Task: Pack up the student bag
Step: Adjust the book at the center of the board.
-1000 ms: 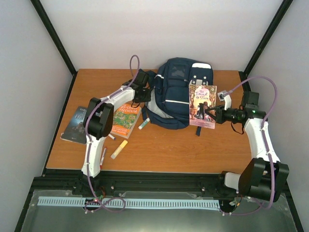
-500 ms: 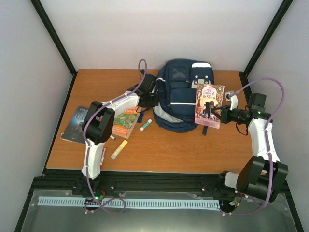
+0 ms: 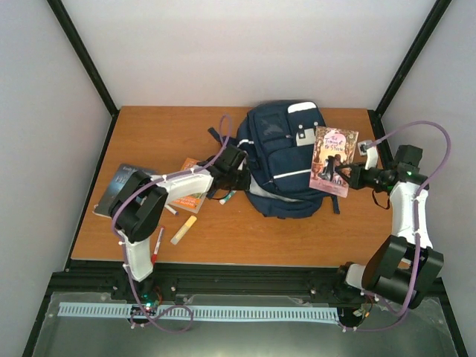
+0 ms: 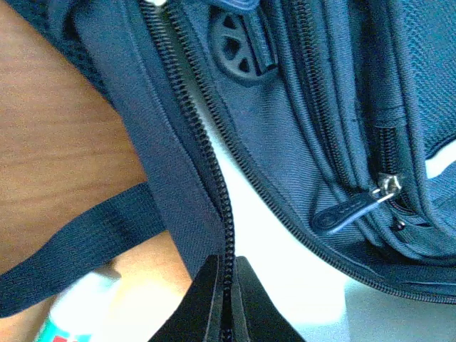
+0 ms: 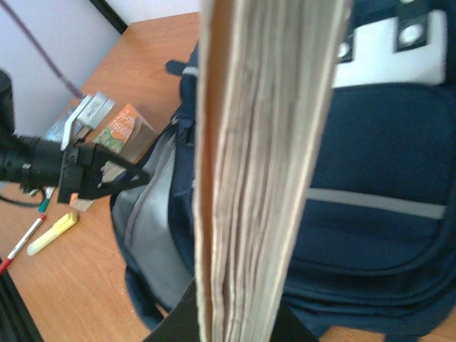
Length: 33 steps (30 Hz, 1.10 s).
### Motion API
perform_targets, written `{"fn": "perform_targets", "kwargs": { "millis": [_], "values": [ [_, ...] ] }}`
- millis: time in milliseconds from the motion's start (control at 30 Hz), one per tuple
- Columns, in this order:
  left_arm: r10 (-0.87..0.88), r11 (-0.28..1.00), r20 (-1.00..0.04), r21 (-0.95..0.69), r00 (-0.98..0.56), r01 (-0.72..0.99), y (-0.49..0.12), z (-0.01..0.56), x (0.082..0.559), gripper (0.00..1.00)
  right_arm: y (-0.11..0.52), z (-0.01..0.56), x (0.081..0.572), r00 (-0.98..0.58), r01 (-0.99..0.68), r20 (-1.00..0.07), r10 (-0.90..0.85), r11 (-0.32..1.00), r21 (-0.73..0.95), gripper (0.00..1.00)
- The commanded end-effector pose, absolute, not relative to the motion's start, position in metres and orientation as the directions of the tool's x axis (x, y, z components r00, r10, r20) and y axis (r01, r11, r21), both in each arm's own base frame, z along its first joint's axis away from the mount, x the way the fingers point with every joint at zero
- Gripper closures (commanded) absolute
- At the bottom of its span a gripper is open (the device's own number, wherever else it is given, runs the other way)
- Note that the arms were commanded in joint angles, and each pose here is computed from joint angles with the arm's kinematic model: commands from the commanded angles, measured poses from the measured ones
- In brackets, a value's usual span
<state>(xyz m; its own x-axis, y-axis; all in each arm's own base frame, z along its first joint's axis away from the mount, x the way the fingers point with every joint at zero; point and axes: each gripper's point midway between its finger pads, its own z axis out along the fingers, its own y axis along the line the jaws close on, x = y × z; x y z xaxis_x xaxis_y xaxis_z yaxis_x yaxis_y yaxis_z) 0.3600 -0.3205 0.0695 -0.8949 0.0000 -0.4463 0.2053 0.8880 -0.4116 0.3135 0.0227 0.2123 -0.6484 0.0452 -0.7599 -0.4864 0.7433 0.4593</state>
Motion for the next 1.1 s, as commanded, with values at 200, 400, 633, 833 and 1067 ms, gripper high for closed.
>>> {"fn": "perform_targets", "kwargs": {
  "millis": [200, 400, 633, 833, 1067],
  "values": [
    [0.059, 0.874, -0.463, -0.404, -0.884, 0.270, -0.324, 0.082, 0.318, 0.99, -0.012, 0.231, 0.316, -0.614, -0.433, -0.787, 0.065, 0.805, 0.405, 0.97],
    [0.141, 0.923, -0.470, -0.255, -0.871, 0.287, -0.297, 0.089, 0.315, 0.52, -0.023, 0.229, 0.306, -0.608, -0.416, -0.793, 0.040, 0.834, 0.361, 0.97],
    [0.283, 0.830, -0.622, -0.222, -0.730, 0.512, -0.325, 0.155, 0.321, 0.43, -0.063, 0.225, 0.309, -0.631, -0.339, -0.767, 0.118, 0.847, 0.409, 0.97],
    [0.452, 0.671, -0.692, -0.151, -0.563, 0.725, -0.399, 0.192, 0.318, 0.42, -0.113, 0.213, 0.308, -0.645, -0.231, -0.725, 0.242, 0.843, 0.487, 0.97],
    [0.622, 0.470, -0.672, -0.090, -0.402, 0.878, -0.486, 0.176, 0.293, 0.42, -0.135, 0.195, 0.297, -0.663, -0.168, -0.696, 0.276, 0.851, 0.498, 0.97]
  ]
}}
